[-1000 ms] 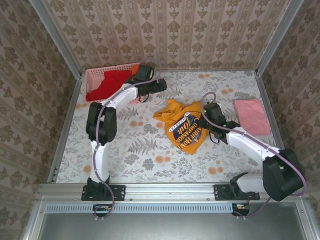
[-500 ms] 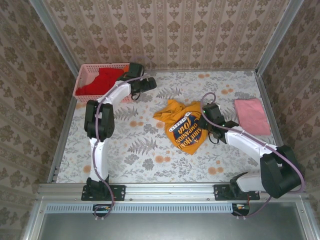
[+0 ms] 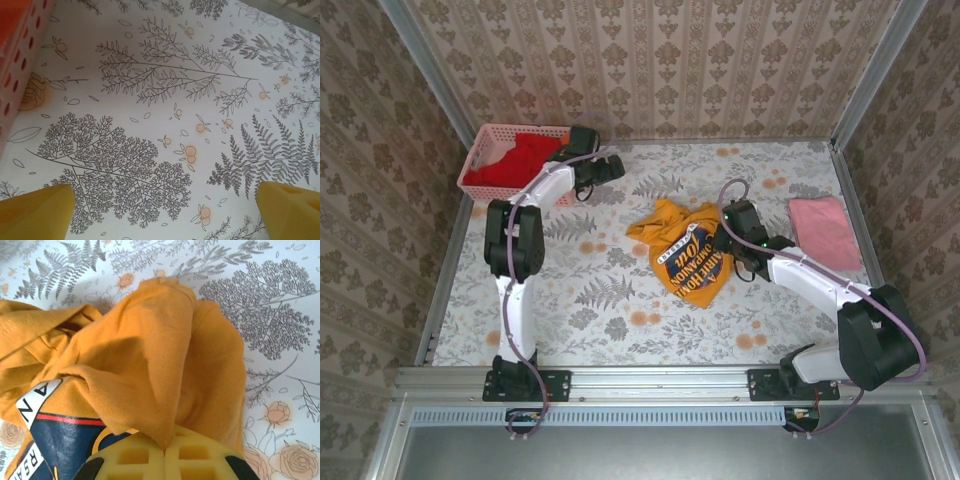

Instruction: Fold and stack the t-shirts

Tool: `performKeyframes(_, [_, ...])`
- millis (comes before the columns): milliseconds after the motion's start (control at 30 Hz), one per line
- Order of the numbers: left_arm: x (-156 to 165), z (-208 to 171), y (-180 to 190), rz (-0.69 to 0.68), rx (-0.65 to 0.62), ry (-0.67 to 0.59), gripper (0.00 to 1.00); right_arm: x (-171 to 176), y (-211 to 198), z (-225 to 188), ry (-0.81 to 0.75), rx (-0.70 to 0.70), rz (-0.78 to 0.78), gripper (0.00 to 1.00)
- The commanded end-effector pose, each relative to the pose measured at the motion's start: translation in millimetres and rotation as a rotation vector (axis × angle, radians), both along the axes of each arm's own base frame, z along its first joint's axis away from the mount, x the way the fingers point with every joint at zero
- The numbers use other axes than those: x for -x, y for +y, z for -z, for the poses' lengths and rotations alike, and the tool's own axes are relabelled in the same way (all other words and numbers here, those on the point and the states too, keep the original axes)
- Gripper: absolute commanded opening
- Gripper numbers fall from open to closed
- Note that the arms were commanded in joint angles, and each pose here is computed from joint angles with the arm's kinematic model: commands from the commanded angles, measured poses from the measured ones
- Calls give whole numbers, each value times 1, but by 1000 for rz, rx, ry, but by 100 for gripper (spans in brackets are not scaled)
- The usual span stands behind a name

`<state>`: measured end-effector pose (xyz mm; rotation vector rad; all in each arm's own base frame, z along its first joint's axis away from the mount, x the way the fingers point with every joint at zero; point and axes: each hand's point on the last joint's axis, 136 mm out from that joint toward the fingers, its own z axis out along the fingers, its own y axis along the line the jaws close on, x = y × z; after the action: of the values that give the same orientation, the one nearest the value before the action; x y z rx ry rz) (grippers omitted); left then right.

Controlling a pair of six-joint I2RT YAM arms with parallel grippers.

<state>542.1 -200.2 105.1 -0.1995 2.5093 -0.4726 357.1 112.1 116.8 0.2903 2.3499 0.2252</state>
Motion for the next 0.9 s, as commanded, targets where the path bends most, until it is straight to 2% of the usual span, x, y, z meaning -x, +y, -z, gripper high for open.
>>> performKeyframes(0, [10, -60, -7, 48, 10, -119, 96, -17, 0, -17, -45, 1, -7, 0])
performKeyframes(67, [23, -67, -15, 84, 19, -133, 97, -21, -6, -16, -37, 4, 9, 0])
performKeyframes(133, [40, -69, -25, 128, 27, -131, 97, -26, -12, -8, -12, 6, 27, 7])
performKeyframes(233, [69, -63, -45, 231, 37, -108, 97, -33, -19, -13, -20, 4, 42, 36])
performKeyframes(300, [92, -54, -61, 335, 40, -88, 97, -34, -23, -20, -31, 7, 53, 51])
performKeyframes(367, [117, -41, -78, 441, 35, -58, 98, -29, -27, -24, -37, 7, 67, 60])
performKeyframes(433, [137, -26, -84, 515, 34, -24, 98, -16, -32, -28, -46, -17, 91, 64])
performKeyframes(567, [162, -7, -81, 602, 16, 9, 98, 17, -40, -15, -32, -84, 142, 65])
performKeyframes(733, [174, -4, -74, 706, -32, -48, 98, 57, -44, 6, -11, -161, 178, 65])
performKeyframes(867, [185, 2, -75, 809, 13, -63, 99, 77, -39, 23, 36, -193, 159, 67])
